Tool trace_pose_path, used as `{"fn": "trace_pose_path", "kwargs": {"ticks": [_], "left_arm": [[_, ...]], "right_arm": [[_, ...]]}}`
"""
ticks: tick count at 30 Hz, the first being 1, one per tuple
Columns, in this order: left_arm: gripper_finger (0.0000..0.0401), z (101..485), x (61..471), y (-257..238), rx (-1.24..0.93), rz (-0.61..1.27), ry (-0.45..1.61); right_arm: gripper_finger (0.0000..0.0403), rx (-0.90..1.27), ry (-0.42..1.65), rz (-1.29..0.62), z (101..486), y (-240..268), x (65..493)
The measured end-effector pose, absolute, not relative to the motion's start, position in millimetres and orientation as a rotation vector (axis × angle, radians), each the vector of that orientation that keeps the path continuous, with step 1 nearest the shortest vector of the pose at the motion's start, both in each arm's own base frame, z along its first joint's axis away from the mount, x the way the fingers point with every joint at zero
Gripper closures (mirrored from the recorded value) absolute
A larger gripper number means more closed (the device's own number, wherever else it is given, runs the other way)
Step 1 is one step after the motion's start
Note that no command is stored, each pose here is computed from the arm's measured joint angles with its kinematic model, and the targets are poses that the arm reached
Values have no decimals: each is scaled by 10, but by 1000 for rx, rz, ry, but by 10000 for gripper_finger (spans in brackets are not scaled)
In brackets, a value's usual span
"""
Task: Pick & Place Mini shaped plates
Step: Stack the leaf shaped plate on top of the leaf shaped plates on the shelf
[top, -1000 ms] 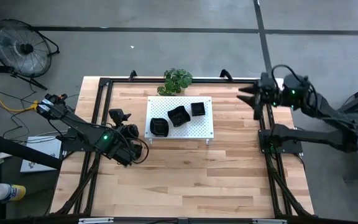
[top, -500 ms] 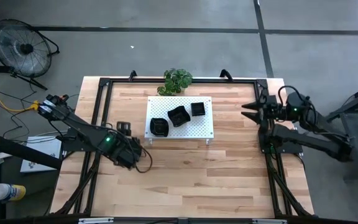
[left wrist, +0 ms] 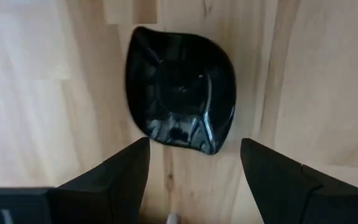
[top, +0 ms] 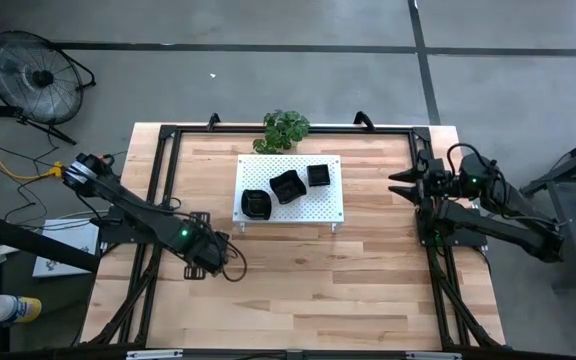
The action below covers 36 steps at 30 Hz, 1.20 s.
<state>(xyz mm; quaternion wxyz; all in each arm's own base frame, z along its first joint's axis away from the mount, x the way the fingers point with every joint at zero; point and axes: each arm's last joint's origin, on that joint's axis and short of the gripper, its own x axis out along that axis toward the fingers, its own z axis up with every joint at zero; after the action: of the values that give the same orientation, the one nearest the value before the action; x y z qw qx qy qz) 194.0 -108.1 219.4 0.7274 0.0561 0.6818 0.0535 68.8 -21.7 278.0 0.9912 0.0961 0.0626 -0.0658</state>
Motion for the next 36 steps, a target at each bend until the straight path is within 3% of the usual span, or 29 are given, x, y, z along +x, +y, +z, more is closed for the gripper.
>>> {"fn": "trace_pose_path", "kwargs": {"ticks": [8, 26, 36], "left_arm": [[155, 1832, 1916, -1089, 42, 46, 1464], [157, 1590, 1993, -1129, 80, 75, 1502], [231, 1573, 1998, -1132, 78, 80, 1509]], "right_arm": [[254, 193, 127, -131, 2779, -216, 688], [254, 220, 151, -134, 2753, -215, 684], [254, 227, 168, -136, 2736, -213, 681]]}}
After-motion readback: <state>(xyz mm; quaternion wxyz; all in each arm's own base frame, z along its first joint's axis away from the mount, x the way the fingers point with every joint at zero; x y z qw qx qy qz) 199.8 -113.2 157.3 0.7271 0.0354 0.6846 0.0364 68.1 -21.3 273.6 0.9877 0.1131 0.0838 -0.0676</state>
